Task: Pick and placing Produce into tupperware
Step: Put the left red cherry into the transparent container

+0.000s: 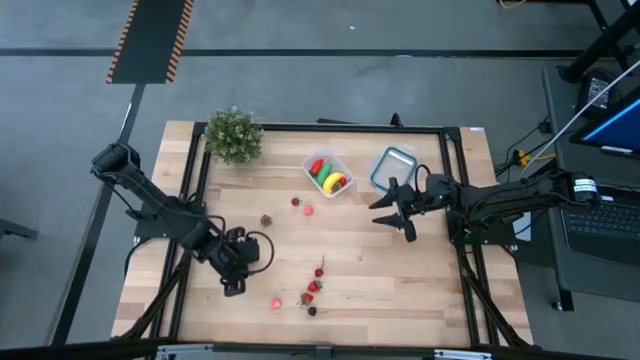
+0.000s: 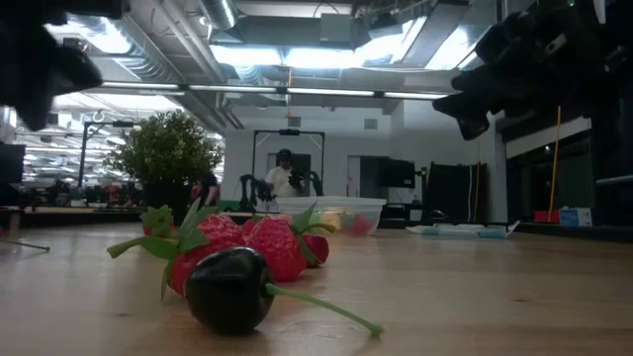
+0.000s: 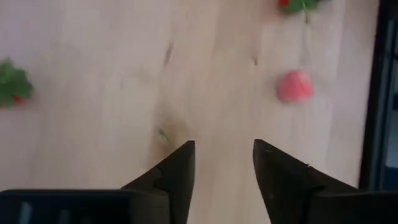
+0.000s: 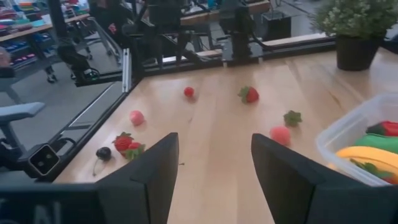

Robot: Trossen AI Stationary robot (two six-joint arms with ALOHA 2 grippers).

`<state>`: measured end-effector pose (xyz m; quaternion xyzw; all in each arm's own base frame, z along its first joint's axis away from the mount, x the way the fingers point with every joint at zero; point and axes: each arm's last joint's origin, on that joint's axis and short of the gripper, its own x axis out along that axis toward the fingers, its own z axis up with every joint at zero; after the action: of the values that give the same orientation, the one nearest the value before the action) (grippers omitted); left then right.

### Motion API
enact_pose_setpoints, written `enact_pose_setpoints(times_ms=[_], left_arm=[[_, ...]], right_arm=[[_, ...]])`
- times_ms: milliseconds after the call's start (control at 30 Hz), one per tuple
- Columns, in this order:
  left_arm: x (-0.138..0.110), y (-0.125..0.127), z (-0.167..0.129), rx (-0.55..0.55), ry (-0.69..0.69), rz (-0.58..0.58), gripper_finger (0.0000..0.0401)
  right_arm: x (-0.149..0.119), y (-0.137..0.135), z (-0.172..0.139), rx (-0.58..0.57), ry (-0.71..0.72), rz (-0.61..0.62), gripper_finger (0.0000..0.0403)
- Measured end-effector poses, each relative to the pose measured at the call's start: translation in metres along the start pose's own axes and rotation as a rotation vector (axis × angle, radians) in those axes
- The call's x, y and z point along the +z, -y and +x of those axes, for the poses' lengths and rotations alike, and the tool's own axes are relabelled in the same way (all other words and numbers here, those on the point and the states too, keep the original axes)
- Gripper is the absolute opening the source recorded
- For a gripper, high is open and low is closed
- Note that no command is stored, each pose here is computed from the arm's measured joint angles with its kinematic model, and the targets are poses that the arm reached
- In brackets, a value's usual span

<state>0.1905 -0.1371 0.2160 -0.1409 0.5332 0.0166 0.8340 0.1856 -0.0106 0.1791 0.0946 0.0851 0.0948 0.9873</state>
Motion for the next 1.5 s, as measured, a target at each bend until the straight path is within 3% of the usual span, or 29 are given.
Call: enact_pose_setpoints(times_ms=[300,933,1500], left_arm=[[-0.016,0.002,0.008,0.093,-0.100,-0.028,0.0162],[-0.024,0.006,0.047,0.221,-0.189,0.006,0.0161],[-0.024,0.006,0.060,0.271,-0.158,0.020,0.0161]], right_arm=[[-0.001,-0.006,0.002,0.032,-0.006,0.024,0.0204],[-0.001,-0.011,0.003,0.061,-0.008,0.034,0.0204],[-0.001,-0.011,0.003,0.060,-0.008,0.034,0.0204]])
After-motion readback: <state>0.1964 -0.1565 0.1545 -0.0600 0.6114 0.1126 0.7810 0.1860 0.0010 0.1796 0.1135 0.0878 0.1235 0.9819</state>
